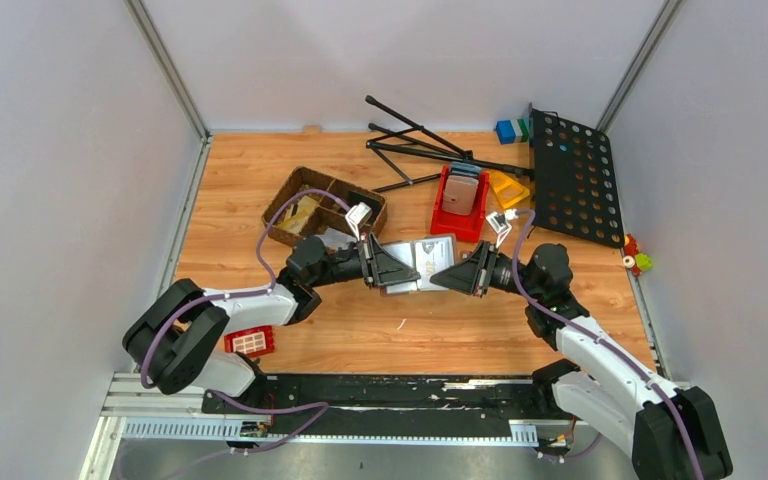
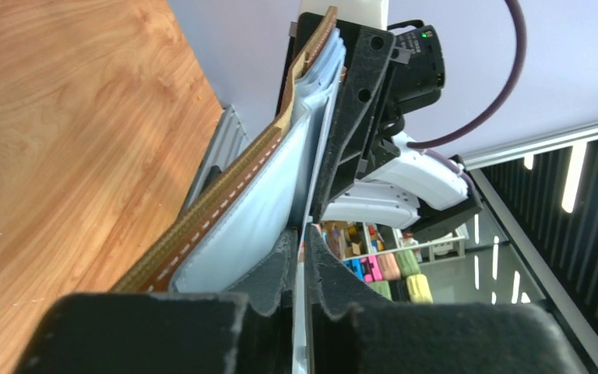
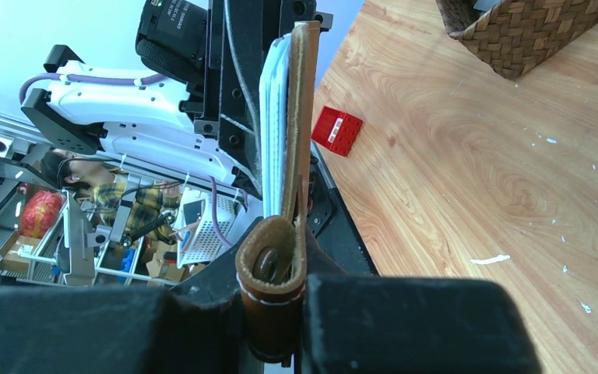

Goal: Take the credit cards out of the card holder
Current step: Remove the credit card from the card holder.

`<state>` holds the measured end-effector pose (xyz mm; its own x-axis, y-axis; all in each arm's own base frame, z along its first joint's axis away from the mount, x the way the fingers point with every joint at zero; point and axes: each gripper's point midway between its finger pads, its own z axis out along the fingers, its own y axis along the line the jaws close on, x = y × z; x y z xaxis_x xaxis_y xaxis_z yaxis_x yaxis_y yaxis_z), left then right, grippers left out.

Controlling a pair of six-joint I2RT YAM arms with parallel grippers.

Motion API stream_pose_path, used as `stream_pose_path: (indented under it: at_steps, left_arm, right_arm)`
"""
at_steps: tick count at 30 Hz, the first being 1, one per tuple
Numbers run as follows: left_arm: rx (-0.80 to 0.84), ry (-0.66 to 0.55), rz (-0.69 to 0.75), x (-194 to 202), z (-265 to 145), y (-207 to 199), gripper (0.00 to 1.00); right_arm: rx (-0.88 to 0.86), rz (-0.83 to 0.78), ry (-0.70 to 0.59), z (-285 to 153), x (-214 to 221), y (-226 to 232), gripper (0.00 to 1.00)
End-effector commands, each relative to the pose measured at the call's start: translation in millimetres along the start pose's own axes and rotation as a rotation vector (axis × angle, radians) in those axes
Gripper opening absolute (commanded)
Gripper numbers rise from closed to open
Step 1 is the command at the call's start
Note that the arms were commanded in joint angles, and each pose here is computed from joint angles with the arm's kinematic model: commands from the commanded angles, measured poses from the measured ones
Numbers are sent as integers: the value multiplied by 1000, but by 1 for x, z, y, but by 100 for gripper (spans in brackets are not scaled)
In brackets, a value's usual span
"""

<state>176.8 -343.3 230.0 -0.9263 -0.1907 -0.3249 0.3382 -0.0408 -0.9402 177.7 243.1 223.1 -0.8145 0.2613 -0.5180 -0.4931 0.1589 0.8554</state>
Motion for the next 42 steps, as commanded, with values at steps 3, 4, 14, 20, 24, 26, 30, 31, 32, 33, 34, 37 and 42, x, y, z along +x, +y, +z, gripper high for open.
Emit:
stream_pose_path:
  at_steps: [3, 4, 14, 20, 24, 26, 30, 31, 32, 33, 34, 37, 42]
  left_arm:
    - [42, 46, 123, 4, 16, -25, 0]
    - [24, 42, 129, 3, 16, -23, 0]
    - [-133, 10, 133, 1, 7, 7, 0]
    - [-164, 3, 143, 0, -1, 14, 0]
    - [-181, 0, 150, 0, -6, 16, 0]
    - [-186, -2, 151, -1, -8, 17, 0]
    - [-187, 0, 152, -1, -9, 17, 0]
    - [-184, 4, 153, -1, -9, 16, 0]
    - [-182, 7, 151, 0, -9, 16, 0]
    - [-179, 11, 151, 0, -9, 16, 0]
    - [-175, 15, 150, 0, -8, 15, 0]
    - [-162, 29, 145, 2, -6, 13, 1]
    - [-156, 33, 137, 2, -5, 13, 13]
  right_arm:
    - [-50, -36, 53, 5, 6, 13, 13]
    - [-47, -34, 55, 4, 6, 12, 14]
    - [13, -7, 47, 4, 5, 0, 30]
    - [31, -2, 28, 0, 1, -2, 32]
    - [35, -2, 22, -1, 0, -3, 31]
    - [37, 3, 23, -1, 0, -4, 31]
    - [37, 5, 21, 0, -1, -4, 28]
    - [36, 5, 19, 0, -1, -3, 27]
    - [34, 5, 21, 0, -1, -3, 24]
    - [34, 6, 21, 0, -1, -3, 21]
    - [32, 6, 20, 0, -1, -3, 19]
    - [21, 3, 22, 0, -2, 0, 14]
    - [13, 3, 25, 0, -2, 2, 6]
